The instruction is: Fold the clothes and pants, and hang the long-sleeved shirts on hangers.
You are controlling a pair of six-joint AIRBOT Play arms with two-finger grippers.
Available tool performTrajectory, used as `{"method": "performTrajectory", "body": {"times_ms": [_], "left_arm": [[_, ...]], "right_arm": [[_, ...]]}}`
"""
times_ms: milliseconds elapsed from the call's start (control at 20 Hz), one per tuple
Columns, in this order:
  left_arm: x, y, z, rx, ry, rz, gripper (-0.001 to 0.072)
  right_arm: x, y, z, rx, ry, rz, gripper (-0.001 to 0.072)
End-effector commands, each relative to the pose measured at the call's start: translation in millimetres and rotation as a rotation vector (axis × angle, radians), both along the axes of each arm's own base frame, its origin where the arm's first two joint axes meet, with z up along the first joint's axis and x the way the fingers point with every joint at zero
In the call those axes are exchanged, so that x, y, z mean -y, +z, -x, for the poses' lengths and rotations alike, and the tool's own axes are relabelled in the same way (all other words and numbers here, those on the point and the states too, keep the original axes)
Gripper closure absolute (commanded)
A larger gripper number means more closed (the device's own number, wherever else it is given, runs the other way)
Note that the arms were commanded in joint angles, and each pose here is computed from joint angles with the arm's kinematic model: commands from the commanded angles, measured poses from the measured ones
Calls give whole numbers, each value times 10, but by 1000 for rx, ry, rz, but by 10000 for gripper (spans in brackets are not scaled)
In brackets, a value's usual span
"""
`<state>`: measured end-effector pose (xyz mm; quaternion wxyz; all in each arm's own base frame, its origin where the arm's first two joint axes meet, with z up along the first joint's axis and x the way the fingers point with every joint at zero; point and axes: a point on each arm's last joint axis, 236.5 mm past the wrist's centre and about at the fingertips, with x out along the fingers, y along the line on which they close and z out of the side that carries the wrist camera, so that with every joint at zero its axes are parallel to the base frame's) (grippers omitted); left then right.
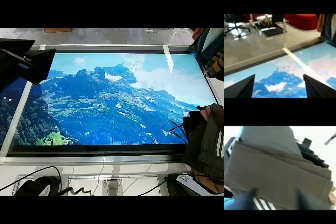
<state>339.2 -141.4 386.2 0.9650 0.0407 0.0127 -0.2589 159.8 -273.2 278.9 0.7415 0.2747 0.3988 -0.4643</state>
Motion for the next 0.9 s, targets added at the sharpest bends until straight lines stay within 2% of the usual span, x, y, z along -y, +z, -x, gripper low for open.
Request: {"method": "performTrajectory", "body": {"times_ms": [0, 50, 250, 450, 650, 750, 850], "left_arm": [[-3, 3, 2, 1, 1, 0, 17], [-3, 3, 2, 1, 1, 0, 18], [-3, 3, 2, 1, 1, 0, 17], [-3, 3, 2, 1, 1, 0, 17], [-3, 3, 2, 1, 1, 0, 17], [-3, 3, 2, 1, 1, 0, 17], [-3, 3, 2, 1, 1, 0, 17]], "right_arm": [[-166, -2, -261, 63, 96, -42, 663], [-250, -9, -350, 66, 134, -53, 696], [-796, -3, -860, 54, 375, -59, 696], [-1759, 53, -1472, 68, 728, -27, 696], [-2697, 142, -1739, 76, 1004, 75, 697], [-2889, 228, -1798, 73, 1057, 183, 697], [-3002, 303, -1834, 97, 1058, 233, 697]]}}
